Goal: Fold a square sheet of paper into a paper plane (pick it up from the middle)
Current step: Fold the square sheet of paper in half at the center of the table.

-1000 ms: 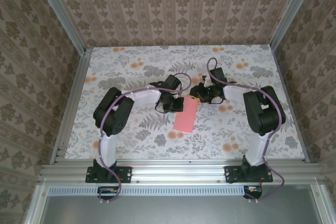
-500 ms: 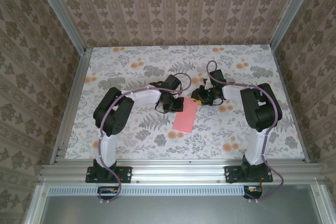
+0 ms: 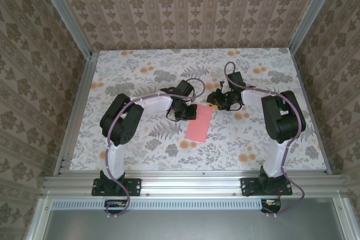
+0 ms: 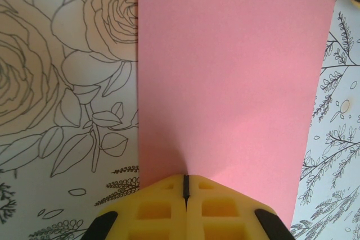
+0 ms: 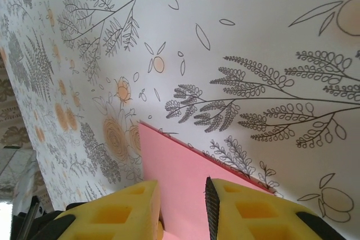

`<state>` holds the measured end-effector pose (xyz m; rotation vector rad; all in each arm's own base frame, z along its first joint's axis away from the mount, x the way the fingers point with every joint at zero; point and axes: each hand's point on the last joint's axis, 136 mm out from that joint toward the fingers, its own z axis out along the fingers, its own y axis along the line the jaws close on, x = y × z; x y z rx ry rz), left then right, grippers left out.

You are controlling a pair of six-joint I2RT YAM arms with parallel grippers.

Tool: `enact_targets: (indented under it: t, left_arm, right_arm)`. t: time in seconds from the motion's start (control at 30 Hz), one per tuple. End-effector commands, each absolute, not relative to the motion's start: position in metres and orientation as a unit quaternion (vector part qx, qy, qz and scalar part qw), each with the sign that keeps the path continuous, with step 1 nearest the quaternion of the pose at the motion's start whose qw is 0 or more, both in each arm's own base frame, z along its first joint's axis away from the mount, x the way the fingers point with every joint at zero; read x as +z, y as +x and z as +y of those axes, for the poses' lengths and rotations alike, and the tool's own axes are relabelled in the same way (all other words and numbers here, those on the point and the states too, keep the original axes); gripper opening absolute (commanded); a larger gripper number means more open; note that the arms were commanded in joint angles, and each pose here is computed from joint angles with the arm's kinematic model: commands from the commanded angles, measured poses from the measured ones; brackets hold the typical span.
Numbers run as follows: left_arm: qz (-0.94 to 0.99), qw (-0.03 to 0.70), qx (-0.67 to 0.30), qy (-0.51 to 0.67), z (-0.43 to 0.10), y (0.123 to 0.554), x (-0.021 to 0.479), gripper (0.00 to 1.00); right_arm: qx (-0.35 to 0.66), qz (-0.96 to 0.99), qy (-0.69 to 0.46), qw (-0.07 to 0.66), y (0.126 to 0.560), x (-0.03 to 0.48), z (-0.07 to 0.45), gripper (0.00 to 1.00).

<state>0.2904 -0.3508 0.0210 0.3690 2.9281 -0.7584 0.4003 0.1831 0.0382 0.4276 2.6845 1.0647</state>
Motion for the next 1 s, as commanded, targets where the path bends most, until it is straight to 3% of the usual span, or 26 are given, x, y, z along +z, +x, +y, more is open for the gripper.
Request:
enact_targets:
  t: [0.0,0.2,0.57,0.97]
  left_arm:
    - [0.973,-0.001,-0.198,0.123,-0.331,0.268,-0.008,0.01]
    - [0.973,-0.001,-0.197,0.121,-0.330,0.268,-0.008,0.02]
    - [0.973,0.001,-0.194,0.122,-0.329,0.268,-0.006,0.01]
    - [0.973,-0.001,-0.193,0.123,-0.329,0.267,-0.007,0.02]
  right_arm:
    - [0.336,0.926,0.150,0.079,0.388,0.009,0.176,0.30]
    - [0.314,0.934,0.160,0.065,0.381,-0.010,0.168,0.30]
    - [0.400,0.896,0.158,0.112,0.405,0.044,0.179,0.30]
    - [0.351,0.914,0.191,0.066,0.381,-0.015,0.165,0.30]
